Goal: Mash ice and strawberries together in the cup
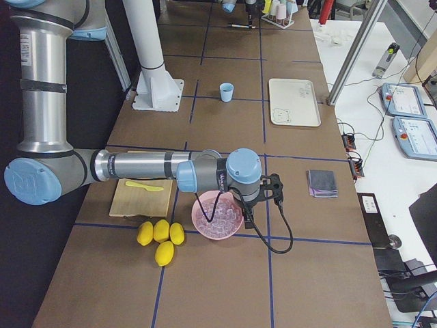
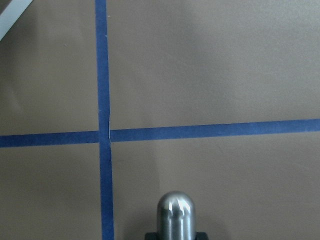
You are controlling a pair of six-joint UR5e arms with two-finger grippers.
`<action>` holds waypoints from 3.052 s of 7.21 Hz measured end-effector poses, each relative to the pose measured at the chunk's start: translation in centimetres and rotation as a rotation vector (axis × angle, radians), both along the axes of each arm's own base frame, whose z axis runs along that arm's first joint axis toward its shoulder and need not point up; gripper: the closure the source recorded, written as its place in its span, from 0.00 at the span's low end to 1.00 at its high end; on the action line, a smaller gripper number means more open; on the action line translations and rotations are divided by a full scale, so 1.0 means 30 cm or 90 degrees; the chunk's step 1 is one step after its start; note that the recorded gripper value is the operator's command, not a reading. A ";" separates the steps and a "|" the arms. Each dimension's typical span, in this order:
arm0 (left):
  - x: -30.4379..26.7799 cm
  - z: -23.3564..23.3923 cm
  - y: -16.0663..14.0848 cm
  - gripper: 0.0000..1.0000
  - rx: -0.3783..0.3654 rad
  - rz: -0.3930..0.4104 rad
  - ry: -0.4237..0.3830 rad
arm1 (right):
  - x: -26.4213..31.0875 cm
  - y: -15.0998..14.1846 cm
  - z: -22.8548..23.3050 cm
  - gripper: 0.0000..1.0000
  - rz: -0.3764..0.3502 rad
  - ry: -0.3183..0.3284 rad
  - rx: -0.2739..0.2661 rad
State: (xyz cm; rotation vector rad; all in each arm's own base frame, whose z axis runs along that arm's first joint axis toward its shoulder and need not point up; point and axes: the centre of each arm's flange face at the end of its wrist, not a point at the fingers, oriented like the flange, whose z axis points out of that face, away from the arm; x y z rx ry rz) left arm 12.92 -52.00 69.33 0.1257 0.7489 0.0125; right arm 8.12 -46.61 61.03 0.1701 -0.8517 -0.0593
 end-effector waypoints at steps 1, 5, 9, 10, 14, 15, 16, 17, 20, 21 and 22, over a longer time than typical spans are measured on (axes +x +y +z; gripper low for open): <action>-0.003 0.003 0.004 0.00 0.002 -0.001 0.001 | 0.000 0.000 0.000 0.01 0.000 0.000 0.000; -0.033 -0.042 -0.010 0.00 0.022 -0.010 0.014 | 0.000 -0.002 -0.003 0.01 0.000 0.001 0.001; -0.255 -0.190 -0.067 0.00 0.033 0.048 -0.010 | 0.010 -0.007 0.007 0.01 0.003 0.028 0.001; -0.340 -0.204 -0.077 0.00 0.034 0.079 -0.021 | 0.011 -0.005 0.018 0.01 0.004 0.032 -0.003; -0.530 -0.141 -0.003 0.00 0.009 0.136 0.039 | 0.008 -0.008 0.053 0.01 0.003 0.026 -0.025; -0.560 -0.120 0.028 0.00 0.001 0.128 0.048 | 0.007 -0.008 0.064 0.01 0.003 0.025 -0.030; -0.604 -0.120 0.050 0.00 0.000 0.113 0.051 | 0.007 -0.007 0.071 0.01 0.003 0.024 -0.033; -0.644 -0.138 0.067 0.00 0.008 0.098 0.051 | 0.007 -0.007 0.075 0.01 0.002 0.023 -0.034; -0.700 -0.180 0.110 0.00 0.024 0.076 0.048 | 0.007 -0.008 0.076 0.01 0.003 0.023 -0.032; -0.702 -0.179 0.124 0.00 0.023 0.076 0.048 | 0.007 -0.008 0.074 0.01 0.002 0.023 -0.030; -0.701 -0.176 0.131 0.00 0.022 0.075 0.047 | 0.006 -0.007 0.074 0.01 0.002 0.022 -0.030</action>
